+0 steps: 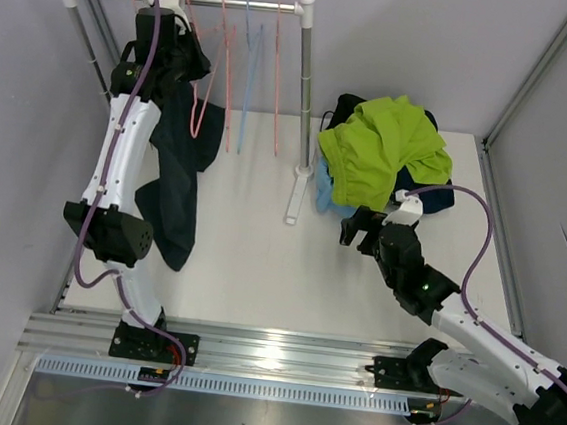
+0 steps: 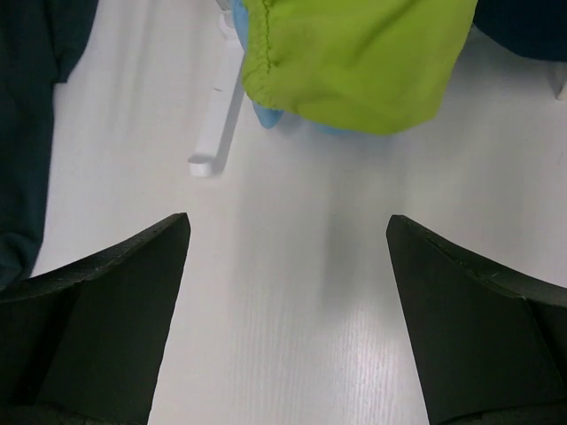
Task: Remove the shorts from the hanger
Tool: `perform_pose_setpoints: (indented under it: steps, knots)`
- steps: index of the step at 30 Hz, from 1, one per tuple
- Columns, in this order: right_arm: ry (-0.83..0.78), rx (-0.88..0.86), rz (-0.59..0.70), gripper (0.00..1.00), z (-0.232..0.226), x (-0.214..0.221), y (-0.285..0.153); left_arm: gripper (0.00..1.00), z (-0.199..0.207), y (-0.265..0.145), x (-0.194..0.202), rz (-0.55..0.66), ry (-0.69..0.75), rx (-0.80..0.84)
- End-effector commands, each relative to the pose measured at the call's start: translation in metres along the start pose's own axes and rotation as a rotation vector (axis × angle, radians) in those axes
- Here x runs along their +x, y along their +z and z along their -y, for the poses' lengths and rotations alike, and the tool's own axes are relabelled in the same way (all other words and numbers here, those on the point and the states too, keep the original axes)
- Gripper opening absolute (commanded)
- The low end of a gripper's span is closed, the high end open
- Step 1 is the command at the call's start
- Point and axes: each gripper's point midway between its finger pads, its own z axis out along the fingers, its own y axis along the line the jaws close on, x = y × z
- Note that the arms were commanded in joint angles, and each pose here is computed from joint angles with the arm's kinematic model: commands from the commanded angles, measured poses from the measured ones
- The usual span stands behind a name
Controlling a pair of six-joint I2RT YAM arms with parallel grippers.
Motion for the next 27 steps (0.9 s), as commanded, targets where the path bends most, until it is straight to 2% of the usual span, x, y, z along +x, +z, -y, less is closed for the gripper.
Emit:
perform_pose_setpoints:
  steps: [1,3,6,7,9,11,13,16,18,23,27]
  knots:
    - [0.01,0.049,0.033,0.99,0.009,-0.004,-0.006,0.0,0.015,-0.033,-0.028,0.082,0.006,0.033]
    - [0.003,0.049,0.04,0.99,0.008,-0.007,-0.006,0.02,0.012,-0.044,-0.013,0.061,0.003,0.029]
    - [-0.007,0.042,0.049,0.99,0.003,-0.015,-0.007,0.27,0.009,-0.063,-0.003,0.064,0.013,0.036]
    - [-0.01,0.037,0.048,0.99,0.001,-0.016,-0.008,0.45,0.007,-0.068,0.002,0.056,0.019,0.03]
    - [-0.011,0.03,0.049,0.99,-0.002,-0.017,-0.01,0.61,0.007,-0.091,-0.007,0.092,0.04,0.023]
    - [-0.017,0.021,0.042,0.99,-0.005,-0.015,-0.012,0.69,0.005,-0.108,-0.015,0.116,0.063,0.009]
    - [-0.02,0.025,0.037,0.99,-0.005,-0.012,-0.015,0.76,0.001,-0.133,-0.035,0.192,0.085,-0.025]
    - [-0.024,0.027,0.027,0.99,-0.006,-0.006,-0.019,0.83,-0.012,-0.155,-0.052,0.259,0.115,-0.105]
    - [-0.027,0.026,0.026,0.99,-0.007,-0.005,-0.024,0.84,-0.025,-0.161,-0.056,0.267,0.126,-0.157]
    - [-0.046,0.036,0.022,0.99,-0.005,-0.004,-0.032,0.85,-0.063,-0.152,-0.047,0.229,0.115,-0.267]
    - [-0.046,0.04,0.029,0.99,-0.003,-0.008,-0.038,0.84,-0.078,-0.134,-0.044,0.219,0.105,-0.304]
